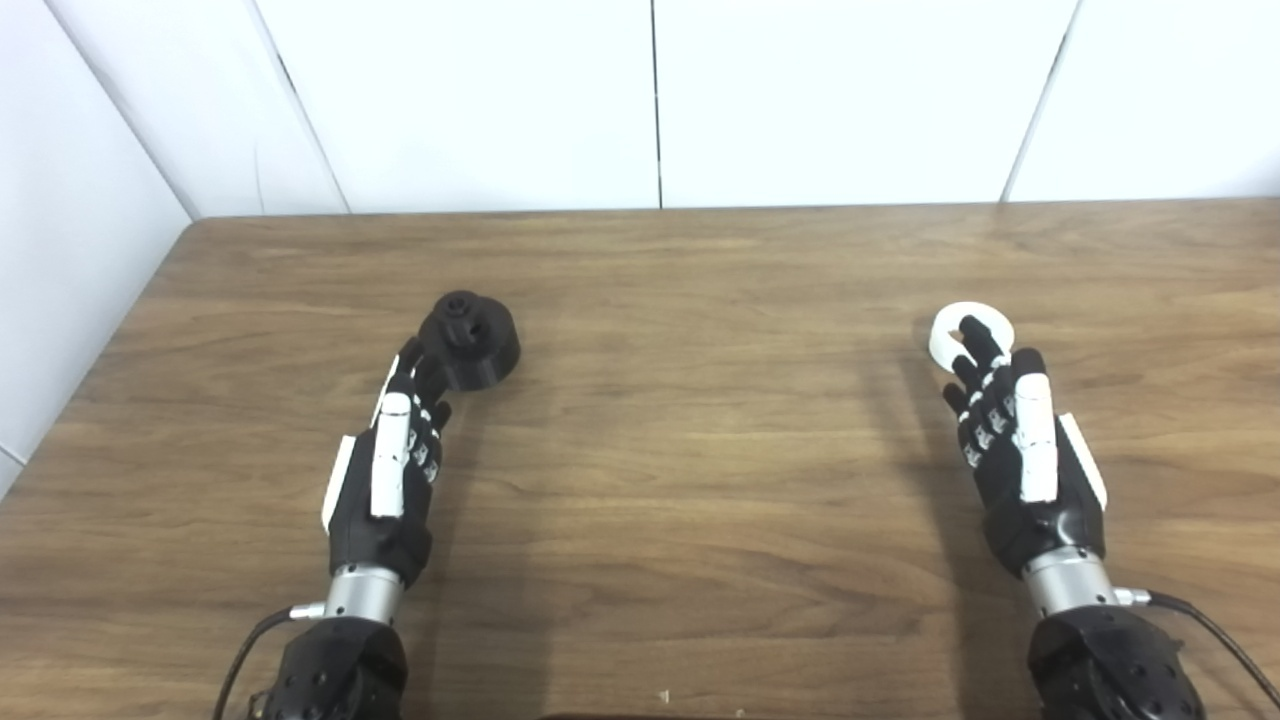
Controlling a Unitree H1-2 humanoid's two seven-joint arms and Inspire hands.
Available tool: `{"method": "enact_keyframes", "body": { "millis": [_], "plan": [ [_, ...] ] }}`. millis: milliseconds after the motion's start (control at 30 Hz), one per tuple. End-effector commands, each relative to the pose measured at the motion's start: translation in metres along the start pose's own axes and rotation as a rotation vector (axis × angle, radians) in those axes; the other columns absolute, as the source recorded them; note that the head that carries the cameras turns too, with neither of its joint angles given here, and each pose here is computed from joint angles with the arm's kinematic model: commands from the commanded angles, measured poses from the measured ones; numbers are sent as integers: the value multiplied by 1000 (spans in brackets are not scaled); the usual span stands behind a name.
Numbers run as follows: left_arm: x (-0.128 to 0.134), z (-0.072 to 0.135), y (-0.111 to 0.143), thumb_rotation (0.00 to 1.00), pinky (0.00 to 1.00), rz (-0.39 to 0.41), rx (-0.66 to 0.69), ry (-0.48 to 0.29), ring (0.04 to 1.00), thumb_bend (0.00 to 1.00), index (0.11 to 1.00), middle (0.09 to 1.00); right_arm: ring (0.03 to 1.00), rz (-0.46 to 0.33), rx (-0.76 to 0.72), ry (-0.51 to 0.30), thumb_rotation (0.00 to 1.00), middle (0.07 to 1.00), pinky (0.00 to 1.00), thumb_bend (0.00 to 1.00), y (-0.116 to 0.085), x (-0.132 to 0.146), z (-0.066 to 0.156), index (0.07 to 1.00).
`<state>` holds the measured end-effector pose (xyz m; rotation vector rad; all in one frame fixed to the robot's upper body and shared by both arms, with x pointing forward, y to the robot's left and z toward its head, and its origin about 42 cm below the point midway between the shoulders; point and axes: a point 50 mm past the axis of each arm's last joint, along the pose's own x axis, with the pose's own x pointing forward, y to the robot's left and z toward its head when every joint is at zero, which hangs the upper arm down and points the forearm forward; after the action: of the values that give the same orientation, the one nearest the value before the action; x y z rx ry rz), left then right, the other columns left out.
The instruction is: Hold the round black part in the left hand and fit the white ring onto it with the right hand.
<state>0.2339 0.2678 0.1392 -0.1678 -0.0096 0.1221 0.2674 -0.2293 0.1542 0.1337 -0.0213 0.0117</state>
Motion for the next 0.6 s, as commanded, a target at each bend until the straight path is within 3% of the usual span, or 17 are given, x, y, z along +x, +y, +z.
{"method": "enact_keyframes", "body": {
  "millis": [0, 567],
  "plan": [
    [-4, 11, -3, 916, 1000, 13, -3, -41, 1000, 488, 995, 1000, 1000, 21, -16, -40, 1000, 989, 1000, 459, 1, -3, 11, 929],
    [1, 21, -6, 825, 1000, 23, -1, -31, 1000, 509, 982, 1000, 1000, 28, -18, -29, 1000, 999, 1000, 471, 2, 2, 22, 939]
  ]
}}
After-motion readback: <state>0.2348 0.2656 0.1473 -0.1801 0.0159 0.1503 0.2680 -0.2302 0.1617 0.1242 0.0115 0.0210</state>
